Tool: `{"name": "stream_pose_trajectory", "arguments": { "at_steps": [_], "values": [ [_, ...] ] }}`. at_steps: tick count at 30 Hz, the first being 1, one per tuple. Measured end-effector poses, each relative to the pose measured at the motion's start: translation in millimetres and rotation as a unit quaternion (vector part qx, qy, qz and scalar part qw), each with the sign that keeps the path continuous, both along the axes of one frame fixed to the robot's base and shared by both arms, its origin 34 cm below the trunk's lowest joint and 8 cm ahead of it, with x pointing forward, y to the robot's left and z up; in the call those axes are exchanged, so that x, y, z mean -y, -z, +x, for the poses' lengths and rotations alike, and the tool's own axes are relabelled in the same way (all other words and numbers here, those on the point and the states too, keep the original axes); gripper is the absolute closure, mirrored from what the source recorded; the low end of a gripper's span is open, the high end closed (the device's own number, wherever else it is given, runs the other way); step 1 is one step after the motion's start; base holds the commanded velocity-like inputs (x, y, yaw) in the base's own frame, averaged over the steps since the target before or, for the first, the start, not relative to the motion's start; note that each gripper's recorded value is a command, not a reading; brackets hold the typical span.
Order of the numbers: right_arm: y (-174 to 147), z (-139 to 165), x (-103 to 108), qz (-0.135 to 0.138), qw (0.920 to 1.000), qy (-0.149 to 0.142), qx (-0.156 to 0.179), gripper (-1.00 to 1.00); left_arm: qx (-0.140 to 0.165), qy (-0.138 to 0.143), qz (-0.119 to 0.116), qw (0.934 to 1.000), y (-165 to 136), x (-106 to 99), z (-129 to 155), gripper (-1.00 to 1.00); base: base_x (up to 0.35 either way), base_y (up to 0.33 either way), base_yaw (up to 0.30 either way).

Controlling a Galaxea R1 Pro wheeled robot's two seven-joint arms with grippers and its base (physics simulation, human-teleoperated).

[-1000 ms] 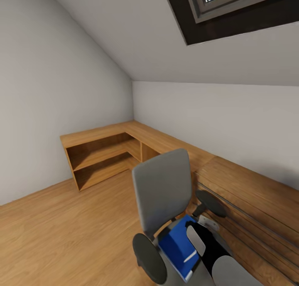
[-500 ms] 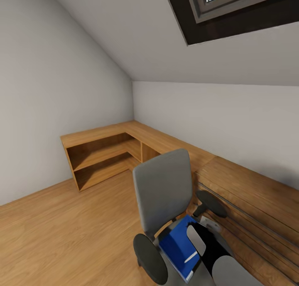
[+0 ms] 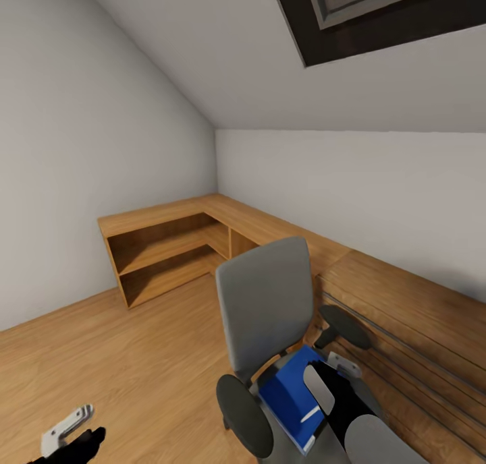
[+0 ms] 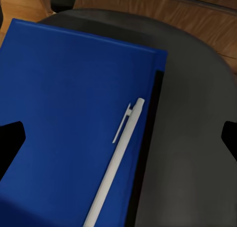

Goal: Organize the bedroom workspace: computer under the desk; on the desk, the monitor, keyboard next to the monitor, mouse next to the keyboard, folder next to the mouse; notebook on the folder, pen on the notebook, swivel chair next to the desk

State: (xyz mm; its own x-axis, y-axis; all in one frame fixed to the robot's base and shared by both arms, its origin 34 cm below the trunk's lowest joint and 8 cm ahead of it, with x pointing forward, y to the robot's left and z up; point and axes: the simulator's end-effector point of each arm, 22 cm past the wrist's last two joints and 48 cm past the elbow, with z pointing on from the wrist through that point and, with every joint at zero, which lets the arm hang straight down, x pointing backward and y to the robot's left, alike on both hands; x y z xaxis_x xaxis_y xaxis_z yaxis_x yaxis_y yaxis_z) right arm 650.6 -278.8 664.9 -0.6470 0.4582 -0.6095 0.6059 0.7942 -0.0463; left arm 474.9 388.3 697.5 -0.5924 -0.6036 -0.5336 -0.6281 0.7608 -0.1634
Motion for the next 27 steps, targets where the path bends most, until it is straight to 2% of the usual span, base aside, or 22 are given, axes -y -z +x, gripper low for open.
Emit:
{"name": "stream_pose_trajectory", "arguments": {
  "at_steps": [2, 3, 6, 9, 13, 18, 27],
  "values": [
    [3.4, -0.2, 0.2, 0.000, 1.0000, 0.000, 0.000, -1.00, 0.014, -0.002, -0.030, 0.9994, -6.2, 7.0, 12.2, -1.00, 0.000, 0.000, 0.000],
    [4.3, 0.4, 0.3, 0.000, 1.0000, 0.000, 0.001, -1.00, 0.032, -0.004, -0.057, 0.9978, -14.8, 13.8, 26.4, -1.00, 0.000, 0.000, 0.000],
    [1.8, 7.2, -0.5, 0.002, 0.9999, 0.001, 0.013, -1.00, 0.066, -0.010, -0.096, 0.9931, -31.4, 21.4, 52.2, -1.00, 0.000, 0.000, 0.000],
    [0.7, 12.4, -1.4, 0.004, 0.9997, 0.001, 0.022, -1.00, 0.084, -0.032, -0.106, 0.9903, -36.1, 10.0, 57.5, -1.00, 0.000, 0.000, 0.000],
    [3.6, 15.5, -2.8, 0.006, 0.9996, 0.001, 0.029, -1.00, 0.095, -0.057, -0.107, 0.9881, -33.9, -6.5, 56.4, -1.00, 0.000, 0.000, 0.000],
    [12.5, 12.4, -0.7, 0.007, 0.9996, 0.011, 0.025, -1.00, 0.097, -0.061, -0.109, 0.9875, -25.5, -8.1, 56.0, -1.00, 0.000, 0.000, 0.024],
    [30.3, 3.7, 3.9, 0.001, 0.9995, 0.028, 0.013, -1.00, 0.098, -0.063, -0.108, 0.9873, -10.2, -10.4, 54.4, -1.00, 0.000, 0.000, 0.128]
  ]
}}
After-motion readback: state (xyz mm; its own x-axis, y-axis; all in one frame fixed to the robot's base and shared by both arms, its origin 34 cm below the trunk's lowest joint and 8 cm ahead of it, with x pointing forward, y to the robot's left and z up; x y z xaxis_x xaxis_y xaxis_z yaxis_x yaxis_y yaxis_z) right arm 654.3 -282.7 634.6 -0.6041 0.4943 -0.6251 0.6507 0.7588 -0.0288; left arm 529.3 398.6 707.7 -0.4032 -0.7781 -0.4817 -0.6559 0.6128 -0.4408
